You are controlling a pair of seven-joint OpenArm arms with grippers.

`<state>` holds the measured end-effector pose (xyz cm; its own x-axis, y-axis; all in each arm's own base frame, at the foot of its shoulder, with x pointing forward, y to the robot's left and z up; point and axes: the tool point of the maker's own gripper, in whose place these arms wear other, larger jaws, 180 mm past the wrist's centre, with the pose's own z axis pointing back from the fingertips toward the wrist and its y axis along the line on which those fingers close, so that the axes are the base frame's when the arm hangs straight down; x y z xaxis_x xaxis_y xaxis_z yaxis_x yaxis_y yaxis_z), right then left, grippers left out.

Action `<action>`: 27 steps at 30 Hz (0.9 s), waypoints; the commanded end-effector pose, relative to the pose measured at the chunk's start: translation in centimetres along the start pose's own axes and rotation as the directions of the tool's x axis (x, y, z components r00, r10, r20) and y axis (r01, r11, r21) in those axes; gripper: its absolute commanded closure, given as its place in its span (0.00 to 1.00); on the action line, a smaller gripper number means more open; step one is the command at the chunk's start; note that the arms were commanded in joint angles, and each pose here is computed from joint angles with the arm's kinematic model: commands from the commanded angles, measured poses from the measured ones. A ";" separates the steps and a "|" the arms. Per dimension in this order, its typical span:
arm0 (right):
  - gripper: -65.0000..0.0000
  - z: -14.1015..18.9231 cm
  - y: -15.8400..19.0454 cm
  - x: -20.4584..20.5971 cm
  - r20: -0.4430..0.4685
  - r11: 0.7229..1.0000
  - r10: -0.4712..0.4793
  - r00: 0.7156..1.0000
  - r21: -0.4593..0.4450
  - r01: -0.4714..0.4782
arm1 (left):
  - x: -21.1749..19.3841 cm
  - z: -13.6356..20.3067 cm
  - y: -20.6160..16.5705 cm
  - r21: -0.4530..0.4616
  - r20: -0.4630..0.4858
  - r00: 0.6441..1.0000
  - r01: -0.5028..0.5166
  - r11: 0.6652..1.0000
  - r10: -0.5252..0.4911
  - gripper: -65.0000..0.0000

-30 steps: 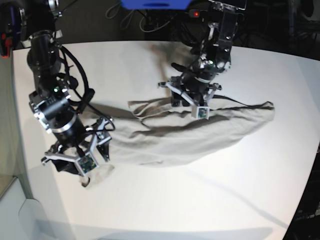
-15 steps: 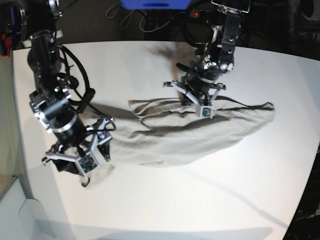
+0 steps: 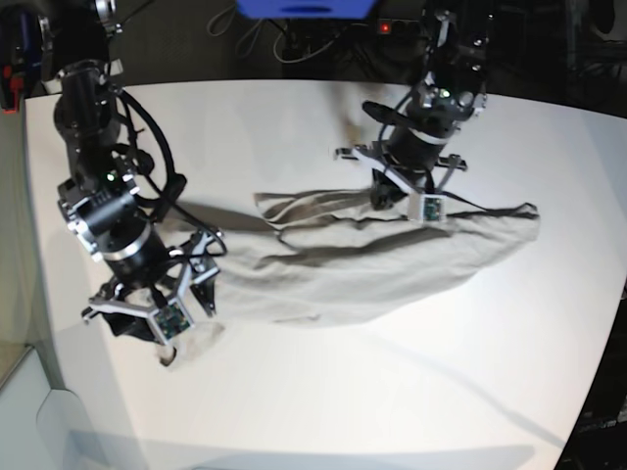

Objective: Layout the t-shirt on the table in an organized manner, then fold the t-shirt properly
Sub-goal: 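Lower the left gripper onto the shirt's opposite end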

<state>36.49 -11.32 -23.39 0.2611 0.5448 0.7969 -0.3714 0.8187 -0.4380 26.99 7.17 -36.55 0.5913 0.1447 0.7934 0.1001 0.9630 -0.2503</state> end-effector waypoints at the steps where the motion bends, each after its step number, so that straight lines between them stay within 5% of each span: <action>1: 0.33 0.2 -0.7 1.4 0.049 1.000 0.012 0.999 -0.018 -0.011 | 0.4 0.7 0.3 0.006 0.019 1.000 0.003 1.000 -0.003 0.99; 12: 0.33 0.1 -0.1 1.7 0.057 1.000 -0.006 0.998 -0.005 0.006 | 0.7 -0.4 0.0 -0.002 0.022 0.999 -0.041 0.999 0.041 0.95; 19: 0.33 0.1 0.0 1.6 0.054 1.000 -0.005 0.999 -0.002 0.005 | -1.6 -2.0 -0.4 -0.051 -0.055 0.980 -0.196 0.979 0.193 0.35; 22: 0.33 0.1 0.1 1.5 0.052 1.000 -0.005 0.999 -0.001 0.005 | -2.0 -2.3 -0.7 -0.064 -0.068 0.970 -0.237 0.969 0.233 0.25; 27: 0.33 0.1 0.1 1.5 0.052 1.000 -0.005 0.999 -0.001 0.005 | -0.6 -2.8 -1.1 -0.091 -0.046 0.965 -0.260 0.961 0.257 0.25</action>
<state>36.29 -10.48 -23.70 0.2662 0.5279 0.8065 -0.3817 0.8261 -0.4147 28.34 5.41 -39.11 0.6555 0.3623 0.6626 0.0095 0.8734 -0.4870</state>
